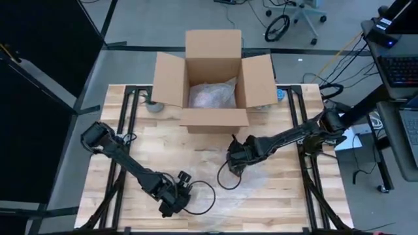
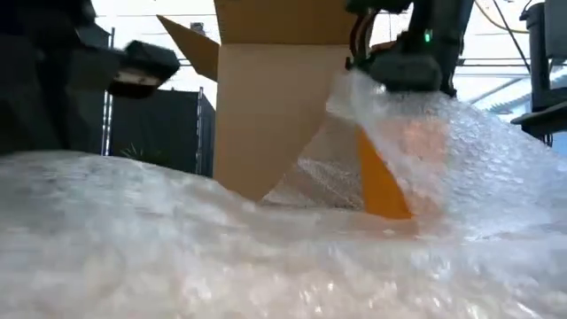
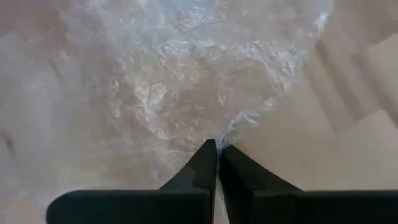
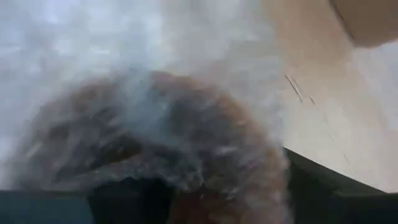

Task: Wrap mug
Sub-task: Wrap the orange mug with transparent bubble wrap

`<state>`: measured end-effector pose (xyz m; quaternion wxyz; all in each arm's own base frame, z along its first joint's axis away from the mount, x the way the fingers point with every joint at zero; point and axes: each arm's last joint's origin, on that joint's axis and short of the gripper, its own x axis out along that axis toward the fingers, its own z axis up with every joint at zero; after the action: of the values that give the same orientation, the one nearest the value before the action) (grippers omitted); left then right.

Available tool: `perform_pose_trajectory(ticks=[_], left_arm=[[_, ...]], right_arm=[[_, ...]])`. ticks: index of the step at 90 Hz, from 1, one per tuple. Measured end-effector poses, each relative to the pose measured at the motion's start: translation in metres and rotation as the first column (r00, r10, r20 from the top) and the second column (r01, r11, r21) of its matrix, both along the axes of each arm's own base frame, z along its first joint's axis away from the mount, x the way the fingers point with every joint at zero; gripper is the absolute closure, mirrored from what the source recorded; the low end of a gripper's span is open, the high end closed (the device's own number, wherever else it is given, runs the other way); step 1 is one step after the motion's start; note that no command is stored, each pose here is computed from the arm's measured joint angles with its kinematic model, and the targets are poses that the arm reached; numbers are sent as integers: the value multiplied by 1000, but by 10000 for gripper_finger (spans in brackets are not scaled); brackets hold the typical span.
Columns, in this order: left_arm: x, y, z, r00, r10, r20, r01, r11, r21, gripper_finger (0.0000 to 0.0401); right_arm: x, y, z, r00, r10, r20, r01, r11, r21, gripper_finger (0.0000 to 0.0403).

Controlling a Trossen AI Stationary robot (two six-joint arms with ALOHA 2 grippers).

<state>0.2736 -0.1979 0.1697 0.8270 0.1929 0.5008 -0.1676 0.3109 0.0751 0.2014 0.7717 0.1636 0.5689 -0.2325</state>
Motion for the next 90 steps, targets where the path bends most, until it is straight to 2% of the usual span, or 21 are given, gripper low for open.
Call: perform_pose_trajectory(ticks=[19, 50, 73, 90], left_arm=[[0, 3, 28, 994, 23, 106, -23, 1000, -4, 401], [28, 9, 94, 916, -14, 401, -36, 993, 116, 401], [59, 36, 113, 813, -38, 581, -65, 986, 156, 401], [79, 68, 119, 770, -20, 638, -110, 980, 164, 401]], right_arm=[[3, 1, 22, 1000, 6, -3, -6, 998, -62, 193], [2, -1, 12, 998, -58, 14, 59, 991, -120, 193], [-4, 1, 1, 999, -53, -6, 51, 989, -138, 193], [-5, 1, 2, 999, -43, -4, 42, 990, -138, 193]])
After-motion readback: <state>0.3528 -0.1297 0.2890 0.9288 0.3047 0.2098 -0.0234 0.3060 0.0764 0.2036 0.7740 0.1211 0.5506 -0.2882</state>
